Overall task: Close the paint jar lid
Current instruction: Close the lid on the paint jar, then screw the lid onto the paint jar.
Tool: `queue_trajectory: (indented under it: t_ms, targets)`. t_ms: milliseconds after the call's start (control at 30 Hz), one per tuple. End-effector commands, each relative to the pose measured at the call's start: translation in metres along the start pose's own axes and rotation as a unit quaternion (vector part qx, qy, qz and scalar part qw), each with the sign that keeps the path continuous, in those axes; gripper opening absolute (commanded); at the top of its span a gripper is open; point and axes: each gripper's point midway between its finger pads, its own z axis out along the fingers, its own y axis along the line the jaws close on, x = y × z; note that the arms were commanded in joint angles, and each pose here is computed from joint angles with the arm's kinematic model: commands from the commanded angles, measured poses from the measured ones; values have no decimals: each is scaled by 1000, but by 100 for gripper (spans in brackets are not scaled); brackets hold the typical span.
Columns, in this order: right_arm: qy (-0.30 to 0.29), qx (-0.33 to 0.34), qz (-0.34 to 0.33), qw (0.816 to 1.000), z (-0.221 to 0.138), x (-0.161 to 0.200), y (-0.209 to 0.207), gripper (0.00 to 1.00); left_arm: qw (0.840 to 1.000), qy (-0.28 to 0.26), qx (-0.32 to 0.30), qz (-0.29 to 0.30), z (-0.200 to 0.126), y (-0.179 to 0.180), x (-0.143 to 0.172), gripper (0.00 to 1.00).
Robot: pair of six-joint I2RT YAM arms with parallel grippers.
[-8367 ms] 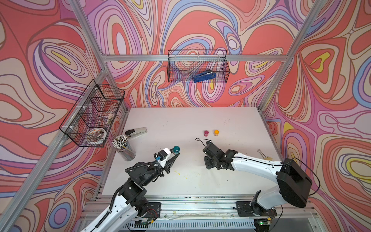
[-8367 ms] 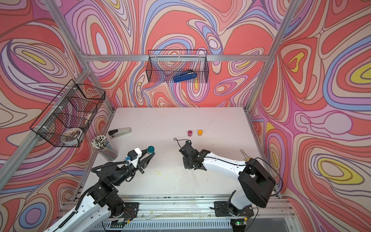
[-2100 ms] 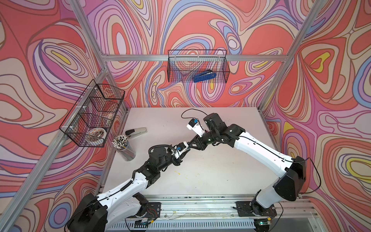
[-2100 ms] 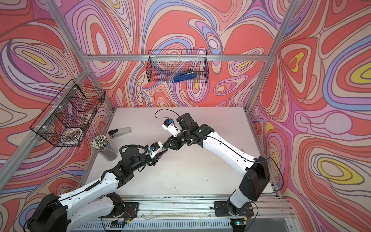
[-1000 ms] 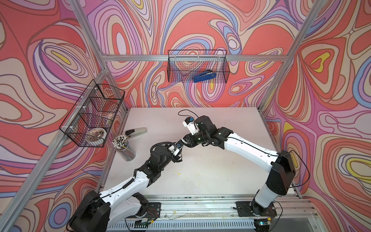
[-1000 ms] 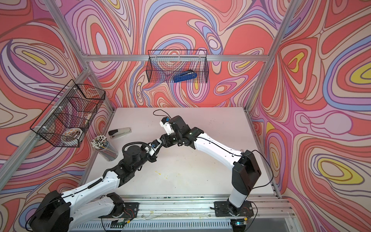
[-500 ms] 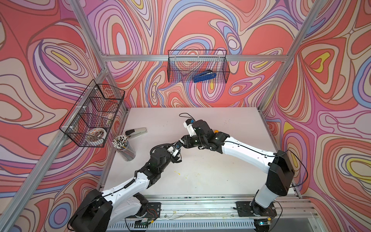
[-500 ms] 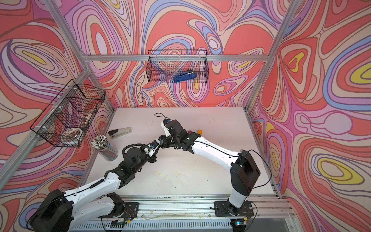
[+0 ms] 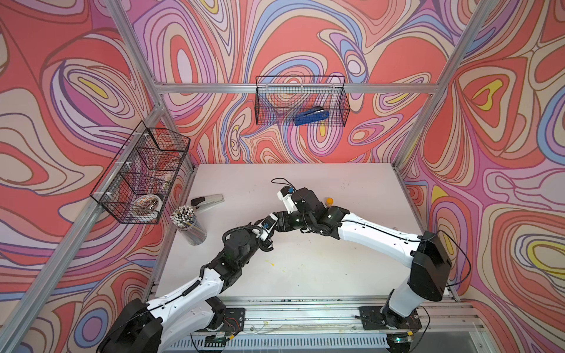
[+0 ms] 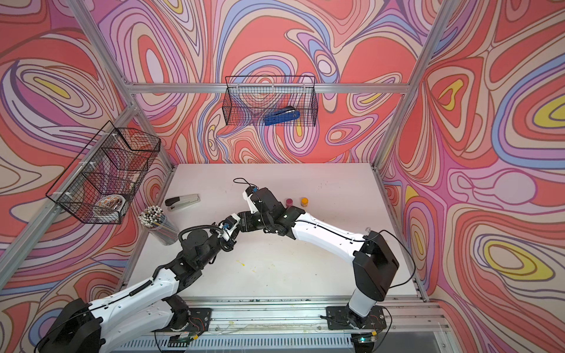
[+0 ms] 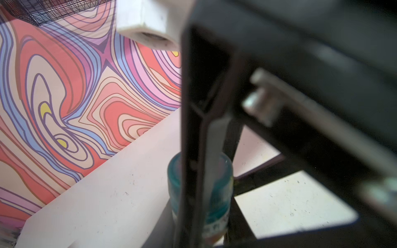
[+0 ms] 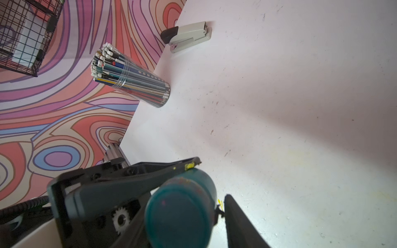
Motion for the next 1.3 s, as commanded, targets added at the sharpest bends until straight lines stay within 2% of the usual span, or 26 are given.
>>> queue_trajectory:
  t_ms: [0,200,500,600,767,900,967,1067,1267]
  targets:
    - [46,30,1,998,-1,34,-16,60,996,-80,-20,-32,-6,14,-47,27]
    - [26,52,-6,998,-18,34,-24,72,997,-56,-17,-47,-9,12,-34,27]
    - [3,73,-26,997,-39,29,-28,77,998,-29,-4,-61,-15,7,-22,27]
    - [-14,53,-48,997,-48,23,-19,78,997,-25,4,-68,-17,4,-20,27]
    - [-48,34,-134,989,-78,10,-1,80,995,-5,50,-83,-22,-10,-19,27]
    - [-66,27,-212,975,-100,-5,11,71,988,5,116,-102,-33,-30,-26,27]
    - [-66,-5,-254,965,-106,-8,24,65,981,3,158,-113,-41,-42,-33,27]
    - [-51,-68,-297,951,-108,-3,44,61,973,-10,198,-121,-50,-52,-45,27]
    - [-26,-123,-312,942,-101,8,57,52,959,-12,256,-120,-57,-69,-54,27]
